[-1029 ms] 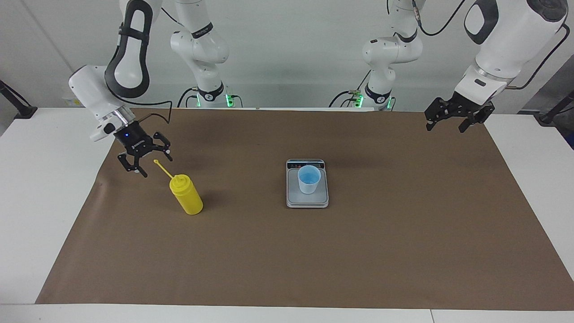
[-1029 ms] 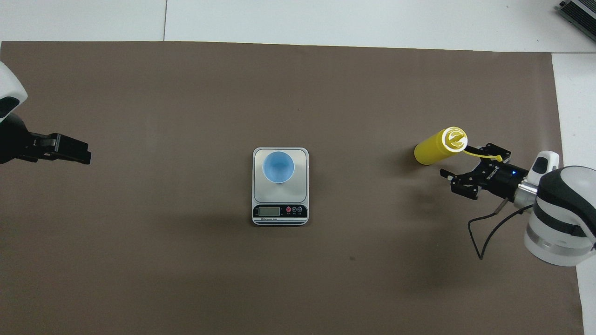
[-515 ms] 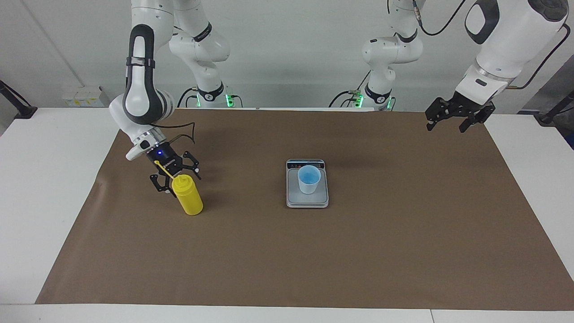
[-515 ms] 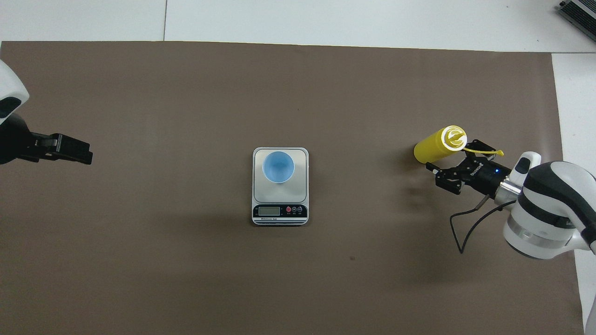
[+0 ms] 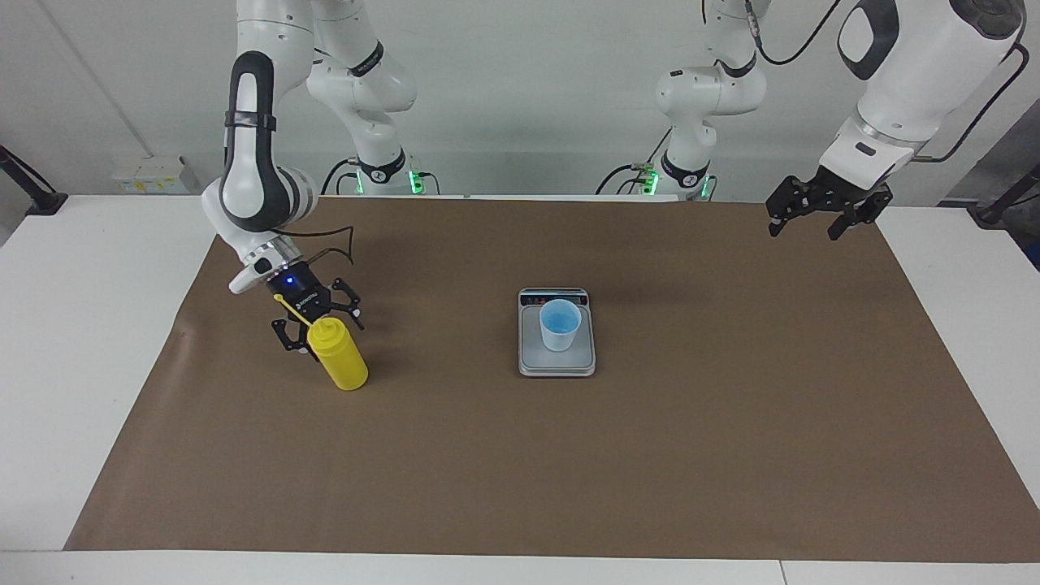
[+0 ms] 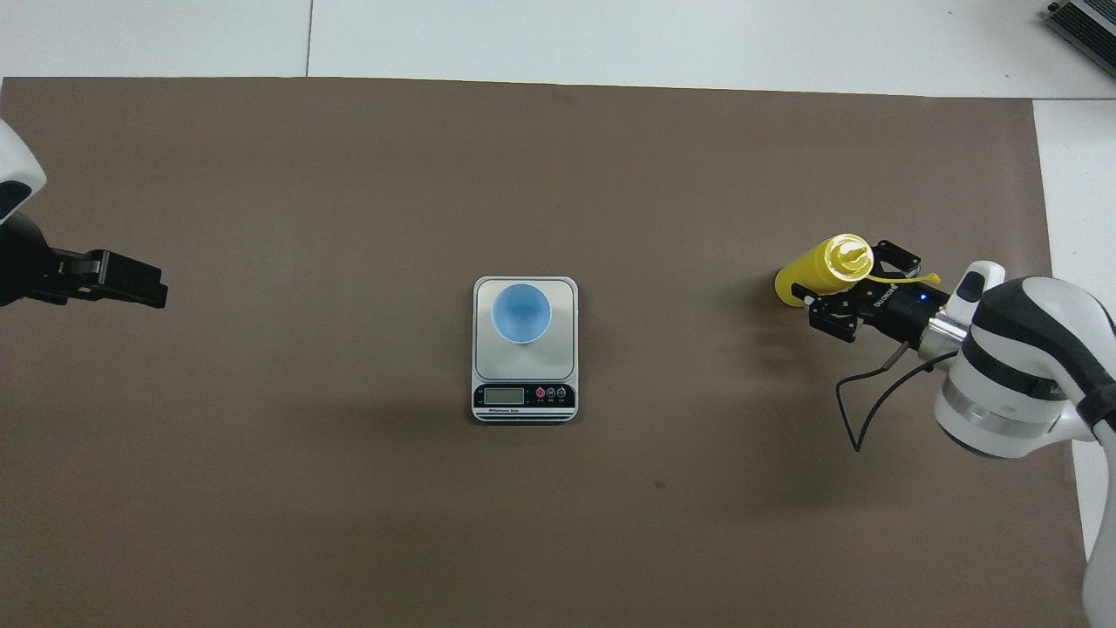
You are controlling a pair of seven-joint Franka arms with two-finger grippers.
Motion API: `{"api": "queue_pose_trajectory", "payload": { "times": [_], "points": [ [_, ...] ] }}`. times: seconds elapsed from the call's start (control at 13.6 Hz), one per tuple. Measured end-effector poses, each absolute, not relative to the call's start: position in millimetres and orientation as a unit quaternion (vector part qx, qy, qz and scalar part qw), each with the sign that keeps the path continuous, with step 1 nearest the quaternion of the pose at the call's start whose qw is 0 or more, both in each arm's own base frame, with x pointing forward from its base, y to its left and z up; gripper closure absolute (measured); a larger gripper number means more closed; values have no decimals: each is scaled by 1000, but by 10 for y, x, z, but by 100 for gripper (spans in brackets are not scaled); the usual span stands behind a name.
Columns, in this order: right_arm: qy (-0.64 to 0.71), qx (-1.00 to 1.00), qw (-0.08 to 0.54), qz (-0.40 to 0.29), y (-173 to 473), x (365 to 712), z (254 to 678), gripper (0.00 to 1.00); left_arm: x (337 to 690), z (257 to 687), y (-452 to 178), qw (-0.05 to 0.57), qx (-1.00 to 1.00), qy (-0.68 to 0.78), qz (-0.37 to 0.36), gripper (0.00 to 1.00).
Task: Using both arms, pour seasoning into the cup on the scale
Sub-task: 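Grasp the yellow bottle with the right gripper and lift it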
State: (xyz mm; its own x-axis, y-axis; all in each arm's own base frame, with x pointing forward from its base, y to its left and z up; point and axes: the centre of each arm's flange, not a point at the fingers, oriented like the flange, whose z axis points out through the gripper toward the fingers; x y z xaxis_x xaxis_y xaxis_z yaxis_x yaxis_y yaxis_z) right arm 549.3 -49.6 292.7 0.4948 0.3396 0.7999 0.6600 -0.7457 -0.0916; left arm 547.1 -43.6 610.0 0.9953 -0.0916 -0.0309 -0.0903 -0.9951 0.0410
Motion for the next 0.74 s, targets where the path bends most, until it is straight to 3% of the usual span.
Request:
{"api": "queue_pose_trajectory", "payload": {
  "times": [0.15, 0.37, 0.51, 0.74],
  "points": [
    [-299, -840, 197, -409, -489, 5539, 2951, 34, 5477, 6098, -344, 20, 999, -37, -16, 0],
    [-299, -839, 196, -411, -487, 5586, 2960, 40, 5479, 6098, -313, 20, 999, -34, -16, 0],
    [-302, -835, 195, -417, -452, 5649, 3033, 49, 5478, 6099, -318, 20, 999, -35, -16, 0],
    [-311, -830, 195, -421, -247, 5795, 3217, 52, 5478, 6098, -317, 20, 999, -35, -16, 0]
  ]
}}
